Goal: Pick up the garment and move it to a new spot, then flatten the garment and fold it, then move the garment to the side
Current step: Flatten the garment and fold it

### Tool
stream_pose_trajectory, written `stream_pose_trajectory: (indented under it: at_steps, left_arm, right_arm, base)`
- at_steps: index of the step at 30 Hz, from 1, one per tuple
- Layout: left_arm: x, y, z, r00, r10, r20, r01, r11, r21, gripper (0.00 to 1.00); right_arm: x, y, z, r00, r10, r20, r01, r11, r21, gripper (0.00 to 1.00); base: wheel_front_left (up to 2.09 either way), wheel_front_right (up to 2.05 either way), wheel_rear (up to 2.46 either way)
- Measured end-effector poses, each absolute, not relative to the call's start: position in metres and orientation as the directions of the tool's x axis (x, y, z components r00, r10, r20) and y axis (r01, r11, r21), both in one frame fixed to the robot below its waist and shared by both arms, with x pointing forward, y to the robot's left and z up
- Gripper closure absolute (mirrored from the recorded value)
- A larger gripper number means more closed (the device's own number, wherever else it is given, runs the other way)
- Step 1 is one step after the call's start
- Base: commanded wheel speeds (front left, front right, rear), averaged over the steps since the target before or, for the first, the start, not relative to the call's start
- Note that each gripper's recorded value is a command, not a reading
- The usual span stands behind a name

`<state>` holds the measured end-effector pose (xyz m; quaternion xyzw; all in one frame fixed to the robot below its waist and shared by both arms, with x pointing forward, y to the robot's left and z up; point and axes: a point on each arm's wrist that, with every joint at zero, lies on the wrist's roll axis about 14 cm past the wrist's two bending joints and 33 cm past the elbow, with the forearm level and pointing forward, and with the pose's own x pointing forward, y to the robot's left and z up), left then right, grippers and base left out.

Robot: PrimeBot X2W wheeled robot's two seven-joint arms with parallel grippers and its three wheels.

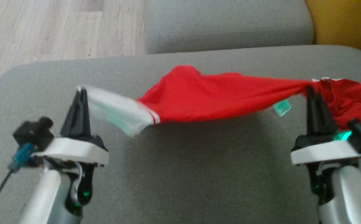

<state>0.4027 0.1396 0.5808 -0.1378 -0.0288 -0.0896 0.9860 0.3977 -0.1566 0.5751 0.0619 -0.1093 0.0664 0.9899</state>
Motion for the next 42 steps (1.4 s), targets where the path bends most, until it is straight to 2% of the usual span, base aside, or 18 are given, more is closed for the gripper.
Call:
stream_pose_trajectory:
  at_steps: [5,11,15,20,26,29,35,42]
  left_arm:
    - [0.392,0.126,0.659,0.925,-0.223,0.306,0.292,0.935,-0.201,1.0]
    - [0.37,0.112,0.751,0.796,-0.287,0.533,0.385,0.92,-0.078,1.0]
    - [0.361,0.102,0.782,0.741,-0.328,0.586,0.418,0.908,-0.019,1.0]
    - [0.376,0.097,0.778,0.76,-0.357,0.543,0.427,0.904,-0.003,1.0]
    - [0.417,0.096,0.744,0.823,-0.377,0.426,0.422,0.907,-0.013,1.0]
    - [0.45,0.099,0.74,0.837,-0.373,0.4,0.407,0.913,-0.001,1.0]
    - [0.518,0.103,0.773,0.821,-0.335,0.463,0.35,0.935,0.057,1.0]
    - [0.582,0.099,0.781,0.815,-0.266,0.515,0.291,0.956,0.033,1.0]
  right_arm:
    - [0.383,-0.161,0.638,0.919,0.113,0.378,-0.144,0.988,0.054,1.0]
    - [0.36,-0.168,0.693,0.862,0.101,0.496,-0.113,0.994,-0.006,1.0]
    - [0.352,-0.172,0.718,0.836,0.093,0.54,-0.087,0.996,-0.035,1.0]
    - [0.36,-0.173,0.721,0.848,0.089,0.523,-0.078,0.996,-0.044,1.0]
    - [0.396,-0.171,0.692,0.903,0.095,0.42,-0.088,0.996,-0.036,1.0]
    - [0.432,-0.166,0.685,0.919,0.11,0.379,-0.101,0.994,-0.044,1.0]
    - [0.512,-0.159,0.699,0.919,0.137,0.369,-0.112,0.99,-0.089,1.0]
    - [0.593,-0.166,0.686,0.947,0.103,0.305,-0.082,0.993,-0.08,1.0]
  base:
    - [0.0,0.0,0.0]
    - [0.0,0.0,0.0]
    - [0.0,0.0,0.0]
    - [0.0,0.0,0.0]
    - [0.0,0.0,0.0]
    - [0.0,0.0,0.0]
    - [0.0,0.0,0.0]
    - [0.0,0.0,0.0]
